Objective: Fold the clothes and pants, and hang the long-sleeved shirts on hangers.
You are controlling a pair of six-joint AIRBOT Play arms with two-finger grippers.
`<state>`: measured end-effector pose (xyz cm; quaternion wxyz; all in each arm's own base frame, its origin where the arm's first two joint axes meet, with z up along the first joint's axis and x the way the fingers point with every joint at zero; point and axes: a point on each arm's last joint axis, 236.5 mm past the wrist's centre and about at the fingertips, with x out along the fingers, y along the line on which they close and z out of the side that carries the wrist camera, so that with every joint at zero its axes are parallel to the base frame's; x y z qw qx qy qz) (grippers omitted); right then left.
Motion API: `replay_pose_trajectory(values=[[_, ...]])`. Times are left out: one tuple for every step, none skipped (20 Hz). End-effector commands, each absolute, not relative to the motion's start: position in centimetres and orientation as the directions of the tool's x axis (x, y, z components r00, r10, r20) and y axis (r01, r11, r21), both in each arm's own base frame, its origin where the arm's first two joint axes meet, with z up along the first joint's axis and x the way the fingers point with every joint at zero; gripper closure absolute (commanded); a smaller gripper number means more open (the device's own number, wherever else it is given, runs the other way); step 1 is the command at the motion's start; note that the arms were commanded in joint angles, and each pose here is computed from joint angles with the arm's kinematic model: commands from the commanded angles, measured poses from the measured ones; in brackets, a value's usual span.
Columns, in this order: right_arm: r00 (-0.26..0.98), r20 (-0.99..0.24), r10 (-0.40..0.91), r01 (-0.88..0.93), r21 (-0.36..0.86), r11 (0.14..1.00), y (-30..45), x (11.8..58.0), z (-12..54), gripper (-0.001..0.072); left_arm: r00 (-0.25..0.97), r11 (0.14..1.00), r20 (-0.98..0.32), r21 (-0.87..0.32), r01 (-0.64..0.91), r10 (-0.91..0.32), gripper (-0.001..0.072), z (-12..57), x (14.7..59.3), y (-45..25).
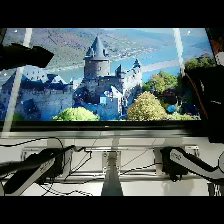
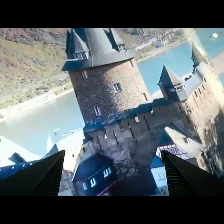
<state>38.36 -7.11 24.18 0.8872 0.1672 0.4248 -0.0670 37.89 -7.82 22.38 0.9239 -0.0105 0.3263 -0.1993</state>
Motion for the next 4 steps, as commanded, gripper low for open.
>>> replay_pose_trajectory(values=[[0.675, -0.722, 0.155, -0.157, 0.065, 0.986, 3.9, 41.3, 25.1, 0.0679, 0.709, 0.92, -0.597, -0.149, 0.362, -0.375, 0.0013, 22.5, 37.9, -7.8], [0.687, -0.713, 0.141, -0.198, 0.003, 0.98, 5.3, 41.6, 25.2, 0.0679, 0.709, 0.921, -0.597, -0.149, 0.361, -0.375, 0.0013, 22.5, 37.9, -7.8], [0.702, -0.701, 0.127, -0.219, -0.043, 0.975, 6.3, 42.0, 25.4, 0.0679, 0.709, 0.921, -0.597, -0.149, 0.361, -0.375, 0.0013, 22.5, 37.9, -7.8], [0.713, -0.69, 0.125, -0.239, -0.072, 0.968, 7.3, 42.2, 25.6, 0.0679, 0.709, 0.92, -0.597, -0.149, 0.362, -0.375, 0.0013, 22.5, 37.9, -7.8]])
